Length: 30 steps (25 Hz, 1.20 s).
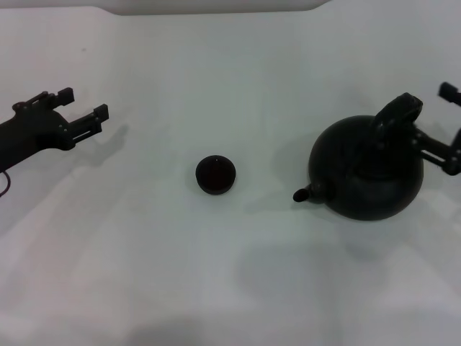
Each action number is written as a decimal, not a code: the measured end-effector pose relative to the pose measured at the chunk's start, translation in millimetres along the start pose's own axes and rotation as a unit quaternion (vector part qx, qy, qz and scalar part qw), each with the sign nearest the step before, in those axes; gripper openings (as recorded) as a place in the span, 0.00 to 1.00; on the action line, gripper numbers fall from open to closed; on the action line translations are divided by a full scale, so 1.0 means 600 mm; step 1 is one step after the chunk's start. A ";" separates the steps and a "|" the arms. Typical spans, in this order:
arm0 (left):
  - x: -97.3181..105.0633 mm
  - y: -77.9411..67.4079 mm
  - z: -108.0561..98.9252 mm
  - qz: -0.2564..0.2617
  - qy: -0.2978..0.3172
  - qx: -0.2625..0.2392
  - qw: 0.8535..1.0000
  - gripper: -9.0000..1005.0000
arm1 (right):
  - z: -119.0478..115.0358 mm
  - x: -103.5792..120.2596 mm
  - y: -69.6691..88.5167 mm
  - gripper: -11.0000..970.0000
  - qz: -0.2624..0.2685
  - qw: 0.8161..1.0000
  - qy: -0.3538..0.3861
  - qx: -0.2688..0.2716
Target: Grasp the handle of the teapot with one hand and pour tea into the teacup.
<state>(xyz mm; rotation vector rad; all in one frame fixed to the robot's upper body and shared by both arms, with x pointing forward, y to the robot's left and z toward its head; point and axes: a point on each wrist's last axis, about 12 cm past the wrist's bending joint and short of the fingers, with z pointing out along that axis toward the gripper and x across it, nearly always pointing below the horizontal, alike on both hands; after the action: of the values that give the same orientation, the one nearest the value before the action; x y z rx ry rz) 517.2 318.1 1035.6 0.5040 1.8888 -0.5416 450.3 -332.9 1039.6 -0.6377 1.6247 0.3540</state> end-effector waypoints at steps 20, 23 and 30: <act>0.010 0.023 -0.118 -0.005 -0.224 -0.121 0.967 0.78 | -0.124 0.031 -0.072 0.90 0.085 0.978 -0.072 0.177; 0.014 0.027 -0.136 -0.018 -0.249 -0.142 0.958 0.78 | -0.118 0.029 -0.069 0.90 0.086 0.977 -0.080 0.177; 0.033 0.025 -0.153 -0.035 -0.247 -0.162 0.955 0.77 | -0.110 0.029 -0.062 0.90 0.076 0.973 -0.099 0.194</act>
<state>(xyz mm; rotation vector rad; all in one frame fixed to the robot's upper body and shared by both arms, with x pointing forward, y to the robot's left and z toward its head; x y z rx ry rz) 450.8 385.6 1046.1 0.0696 1.4736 -0.3503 418.0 -403.4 1037.9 -0.1764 1.4976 0.1938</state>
